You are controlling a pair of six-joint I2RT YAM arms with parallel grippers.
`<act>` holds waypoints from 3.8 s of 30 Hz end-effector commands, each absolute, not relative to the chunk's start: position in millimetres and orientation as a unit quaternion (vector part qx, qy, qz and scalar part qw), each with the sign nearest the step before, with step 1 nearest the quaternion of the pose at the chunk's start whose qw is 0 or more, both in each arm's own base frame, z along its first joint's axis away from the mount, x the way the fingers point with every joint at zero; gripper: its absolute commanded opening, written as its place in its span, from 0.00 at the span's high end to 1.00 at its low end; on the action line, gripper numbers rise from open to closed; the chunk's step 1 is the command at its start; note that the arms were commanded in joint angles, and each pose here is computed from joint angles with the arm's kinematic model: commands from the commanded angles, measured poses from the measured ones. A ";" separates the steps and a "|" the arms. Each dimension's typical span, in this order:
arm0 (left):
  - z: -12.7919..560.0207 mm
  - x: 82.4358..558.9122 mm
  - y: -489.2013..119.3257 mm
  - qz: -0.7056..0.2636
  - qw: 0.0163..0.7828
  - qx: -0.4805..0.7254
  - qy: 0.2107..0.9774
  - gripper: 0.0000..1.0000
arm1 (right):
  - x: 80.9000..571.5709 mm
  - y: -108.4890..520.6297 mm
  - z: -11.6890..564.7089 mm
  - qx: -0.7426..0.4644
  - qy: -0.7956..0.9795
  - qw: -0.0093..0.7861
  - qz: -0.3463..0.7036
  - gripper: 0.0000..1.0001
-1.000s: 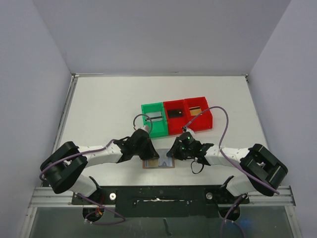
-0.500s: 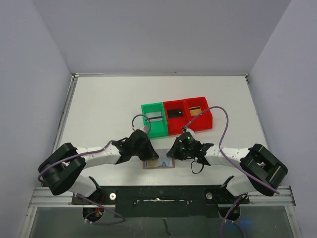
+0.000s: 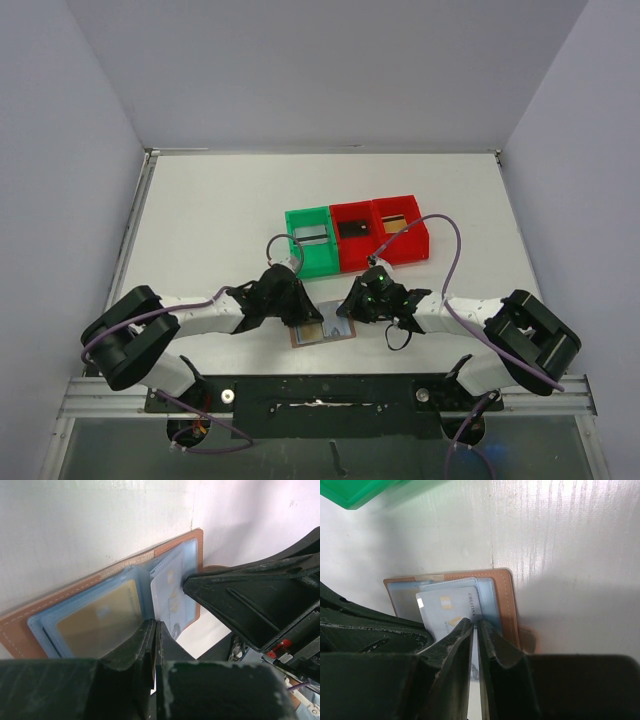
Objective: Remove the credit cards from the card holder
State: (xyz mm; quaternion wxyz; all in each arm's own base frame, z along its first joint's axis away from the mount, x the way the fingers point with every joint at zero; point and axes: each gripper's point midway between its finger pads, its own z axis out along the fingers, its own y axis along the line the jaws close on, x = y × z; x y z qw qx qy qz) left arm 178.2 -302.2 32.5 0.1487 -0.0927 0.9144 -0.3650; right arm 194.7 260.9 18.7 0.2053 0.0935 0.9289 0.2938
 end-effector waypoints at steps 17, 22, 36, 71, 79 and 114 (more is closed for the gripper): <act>47.7 182.7 -281.6 -0.359 0.184 -0.116 0.908 1.00 | 195.0 249.8 18.9 0.078 0.933 0.213 0.279 0.85; 50.7 184.4 -283.7 -0.363 0.187 -0.113 0.906 1.00 | 210.7 264.9 60.9 0.036 0.915 0.256 0.310 0.78; 55.4 187.1 -290.4 -0.376 0.187 -0.106 0.901 1.00 | 190.8 282.0 22.1 0.038 0.936 0.181 0.299 0.73; 59.7 180.7 -275.3 -0.378 0.193 -0.123 0.897 1.00 | 198.2 260.3 29.0 0.065 0.921 0.221 0.314 0.69; 86.0 192.7 -269.1 -0.377 0.239 -0.123 0.886 1.00 | 212.1 267.8 63.2 0.029 0.904 0.268 0.332 0.63; 126.6 197.1 -230.1 -0.382 0.318 -0.165 0.852 1.00 | 195.2 311.4 29.7 -0.017 0.924 0.197 0.329 0.63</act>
